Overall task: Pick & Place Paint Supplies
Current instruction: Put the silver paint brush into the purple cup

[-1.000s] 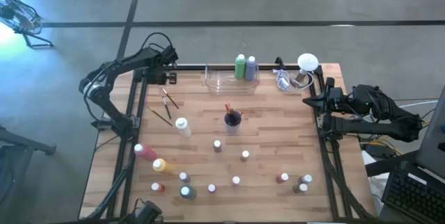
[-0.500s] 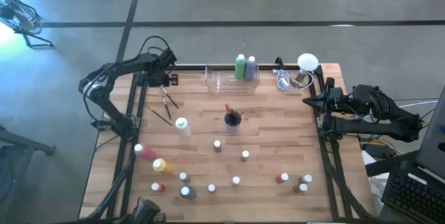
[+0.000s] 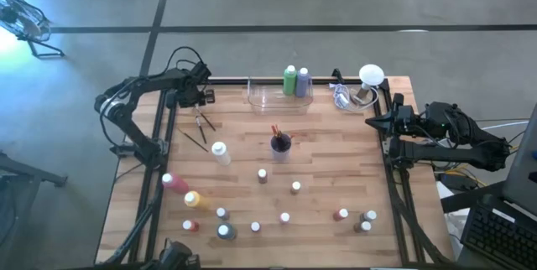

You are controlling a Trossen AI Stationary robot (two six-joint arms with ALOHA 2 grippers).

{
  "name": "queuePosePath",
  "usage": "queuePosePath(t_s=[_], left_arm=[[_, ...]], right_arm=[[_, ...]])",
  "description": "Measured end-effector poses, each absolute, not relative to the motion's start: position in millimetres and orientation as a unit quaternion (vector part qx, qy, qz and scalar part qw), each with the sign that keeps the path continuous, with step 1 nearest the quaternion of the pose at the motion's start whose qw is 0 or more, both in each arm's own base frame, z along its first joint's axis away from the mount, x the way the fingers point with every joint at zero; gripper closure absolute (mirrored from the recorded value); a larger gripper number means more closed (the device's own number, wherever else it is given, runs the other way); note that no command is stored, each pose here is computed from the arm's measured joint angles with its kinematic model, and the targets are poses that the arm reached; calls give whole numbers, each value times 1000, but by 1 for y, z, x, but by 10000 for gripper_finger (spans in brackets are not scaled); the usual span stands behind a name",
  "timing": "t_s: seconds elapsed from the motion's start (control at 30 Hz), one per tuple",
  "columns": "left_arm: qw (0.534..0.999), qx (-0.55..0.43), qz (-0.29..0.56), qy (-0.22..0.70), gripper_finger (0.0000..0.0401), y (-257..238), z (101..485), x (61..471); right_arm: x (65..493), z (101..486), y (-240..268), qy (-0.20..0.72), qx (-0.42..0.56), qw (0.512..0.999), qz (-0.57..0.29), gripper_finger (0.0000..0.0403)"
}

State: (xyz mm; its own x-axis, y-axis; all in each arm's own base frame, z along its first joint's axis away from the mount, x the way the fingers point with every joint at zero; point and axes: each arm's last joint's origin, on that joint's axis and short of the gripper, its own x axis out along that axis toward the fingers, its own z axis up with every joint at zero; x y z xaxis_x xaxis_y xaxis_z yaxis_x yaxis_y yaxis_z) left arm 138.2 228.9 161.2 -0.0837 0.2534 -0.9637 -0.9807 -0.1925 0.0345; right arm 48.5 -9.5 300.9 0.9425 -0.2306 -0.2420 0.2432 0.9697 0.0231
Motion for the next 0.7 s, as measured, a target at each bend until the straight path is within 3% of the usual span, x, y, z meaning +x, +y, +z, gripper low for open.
queuePosePath(t_s=[0.7], left_arm=[[491,-475,631,368,250,224,156,144]], right_arm=[[48,301,-9,120,26,985,-120,394]])
